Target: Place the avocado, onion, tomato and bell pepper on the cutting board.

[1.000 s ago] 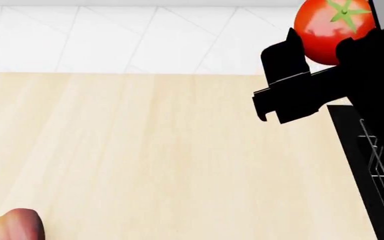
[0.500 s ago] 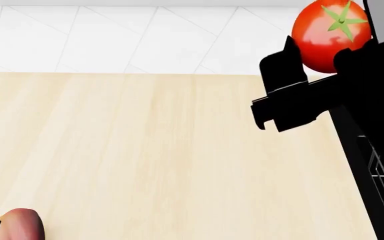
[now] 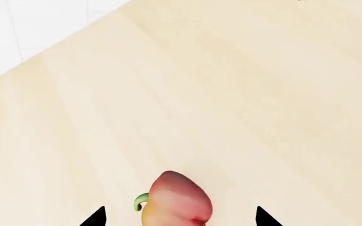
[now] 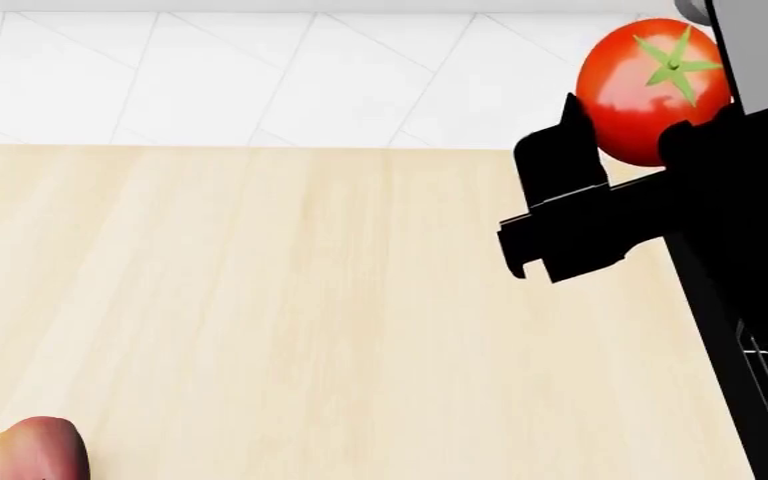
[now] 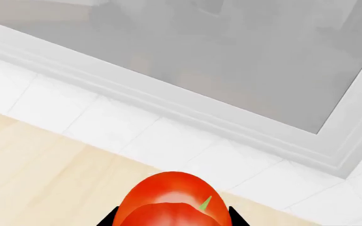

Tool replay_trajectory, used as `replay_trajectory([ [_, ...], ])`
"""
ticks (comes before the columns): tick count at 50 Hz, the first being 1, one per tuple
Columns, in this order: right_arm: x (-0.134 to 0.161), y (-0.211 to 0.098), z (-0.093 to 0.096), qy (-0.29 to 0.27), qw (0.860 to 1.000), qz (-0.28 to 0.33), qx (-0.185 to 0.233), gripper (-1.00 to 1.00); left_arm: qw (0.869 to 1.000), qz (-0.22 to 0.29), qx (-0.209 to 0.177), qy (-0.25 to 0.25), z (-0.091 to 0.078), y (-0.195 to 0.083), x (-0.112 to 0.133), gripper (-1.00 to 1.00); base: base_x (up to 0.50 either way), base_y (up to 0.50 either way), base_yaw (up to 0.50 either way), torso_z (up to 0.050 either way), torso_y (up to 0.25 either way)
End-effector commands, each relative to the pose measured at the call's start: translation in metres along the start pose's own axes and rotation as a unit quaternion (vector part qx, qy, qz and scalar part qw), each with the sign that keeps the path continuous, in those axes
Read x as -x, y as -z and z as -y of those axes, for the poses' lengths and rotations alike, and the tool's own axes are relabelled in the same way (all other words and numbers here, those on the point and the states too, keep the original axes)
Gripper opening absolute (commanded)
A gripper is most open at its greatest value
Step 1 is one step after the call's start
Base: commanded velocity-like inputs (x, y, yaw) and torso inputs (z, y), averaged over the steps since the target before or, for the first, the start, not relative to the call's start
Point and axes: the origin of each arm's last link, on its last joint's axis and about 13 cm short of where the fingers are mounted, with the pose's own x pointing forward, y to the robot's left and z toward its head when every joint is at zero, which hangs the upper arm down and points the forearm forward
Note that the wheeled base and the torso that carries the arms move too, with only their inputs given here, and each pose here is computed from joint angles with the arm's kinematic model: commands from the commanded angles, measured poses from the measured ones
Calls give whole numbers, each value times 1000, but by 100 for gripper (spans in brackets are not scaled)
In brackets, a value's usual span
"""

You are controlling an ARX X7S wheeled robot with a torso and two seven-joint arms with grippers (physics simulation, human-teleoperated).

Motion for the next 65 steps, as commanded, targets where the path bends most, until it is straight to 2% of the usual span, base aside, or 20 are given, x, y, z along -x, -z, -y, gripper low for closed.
replay_trajectory([
  [1,-1,1,0,1,1000,2,5,-100,998,-8,62,-12,4,12,-11,100,0,0,0,0,0],
  [5,-1,1,0,0,1000,2,5,-100,996,-5,86,-21,5,13,-12,100,0,0,0,0,0],
  [6,-1,1,0,0,1000,2,5,-100,994,-3,106,-27,5,14,-15,100,0,0,0,0,0],
  [16,-2,6,-2,-4,1000,1,1,-100,985,-3,170,-42,14,24,-26,100,0,0,0,0,0],
  [28,-2,8,-2,-6,1000,0,-1,-100,965,-2,259,-27,25,26,-34,100,0,0,0,0,1],
  [33,-2,10,-1,-6,1000,-2,-2,-100,961,-3,274,-24,27,27,-38,100,0,0,0,0,0],
  [40,-2,11,-1,-6,1000,-2,-3,-100,955,-2,291,-47,24,31,-45,100,0,0,0,0,0],
  [65,-2,15,-3,-10,1000,-7,-8,-100,951,-15,306,-48,25,44,-69,100,0,0,0,0,0],
])
